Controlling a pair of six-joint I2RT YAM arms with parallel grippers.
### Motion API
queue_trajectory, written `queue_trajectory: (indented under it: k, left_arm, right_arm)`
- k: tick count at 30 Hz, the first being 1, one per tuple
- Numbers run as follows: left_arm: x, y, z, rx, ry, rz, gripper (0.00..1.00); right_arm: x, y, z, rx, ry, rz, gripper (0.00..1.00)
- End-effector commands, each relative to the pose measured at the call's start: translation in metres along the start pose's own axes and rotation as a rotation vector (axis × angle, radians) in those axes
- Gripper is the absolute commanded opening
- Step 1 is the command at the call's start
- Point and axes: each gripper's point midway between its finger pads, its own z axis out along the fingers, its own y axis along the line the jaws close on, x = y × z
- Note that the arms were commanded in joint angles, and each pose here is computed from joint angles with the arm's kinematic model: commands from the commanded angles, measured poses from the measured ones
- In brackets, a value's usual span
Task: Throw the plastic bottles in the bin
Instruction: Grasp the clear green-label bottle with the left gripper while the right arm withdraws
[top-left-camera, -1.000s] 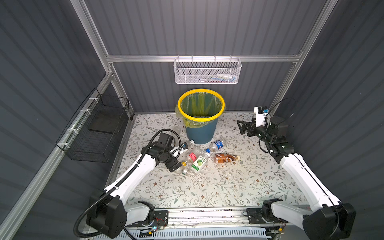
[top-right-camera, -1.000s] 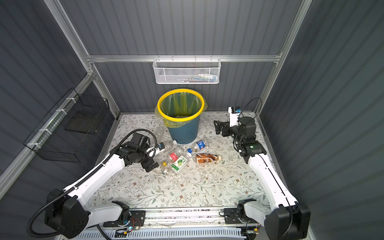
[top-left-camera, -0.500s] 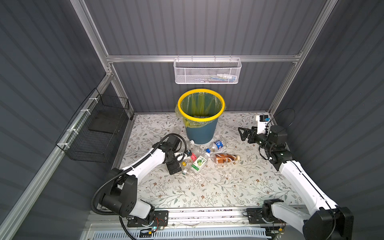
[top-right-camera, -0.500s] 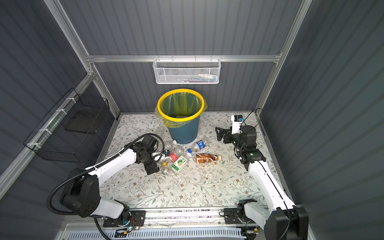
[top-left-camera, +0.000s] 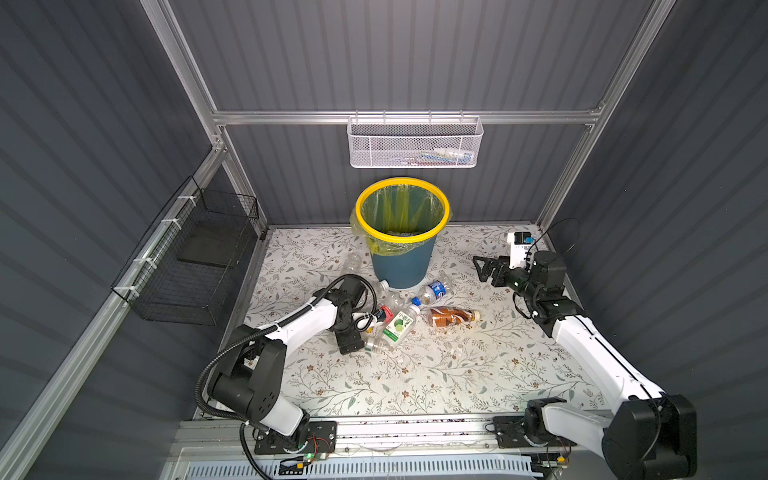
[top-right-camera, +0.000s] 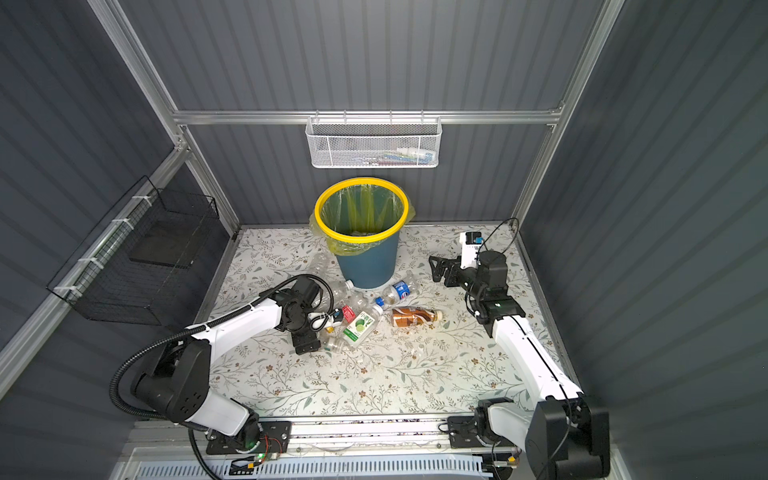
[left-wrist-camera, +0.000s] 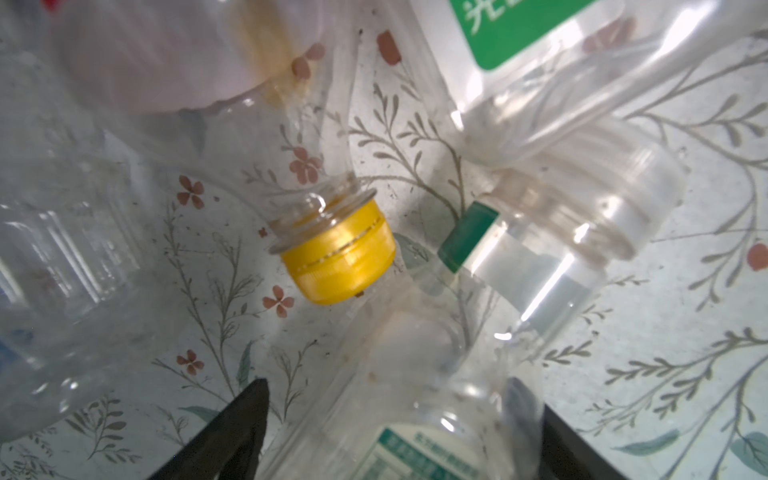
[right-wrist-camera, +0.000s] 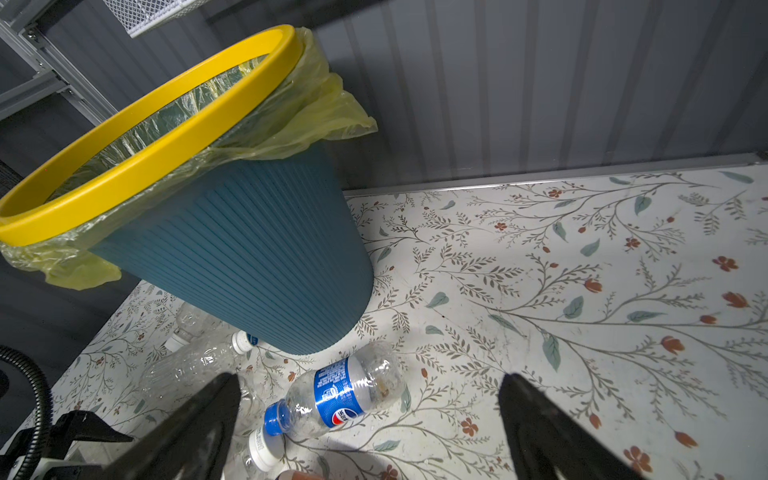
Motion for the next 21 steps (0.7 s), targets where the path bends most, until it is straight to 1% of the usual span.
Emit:
queue_trajectory:
  k: [1,4,5,13,19,21]
  left_arm:
    - [0.001,-0.018,0.003,0.054,-0.012,0.016,0.78]
    - [0.002,-0.029,0.006,0.071,-0.011,0.03,0.67]
    - [0.003,-0.032,0.005,0.071,-0.014,0.035,0.65]
    - [0.007,-0.038,-0.014,0.037,-0.047,0.034,0.65]
    - [0.001,-0.034,-0.037,-0.025,-0.12,0.017,0.63]
    - [-0.005,-0.031,-0.046,-0.057,-0.169,0.005,0.63]
  right_arm:
    - [-0.002,-0.002,0.0,0.002,-0.019,0.005,0.98]
    - [-0.007,-0.005,-0.004,0.021,-0.036,-0.003,0.98]
    - [-0.008,-0.005,-0.006,0.026,-0.044,-0.004,0.98]
    - [-0.01,-0.006,-0.008,0.027,-0.048,0.025,0.98]
    - [-0.011,-0.004,-0.008,0.019,-0.053,0.057,0.98]
    - [-0.011,-0.004,-0.008,0.016,-0.048,0.065,0.97]
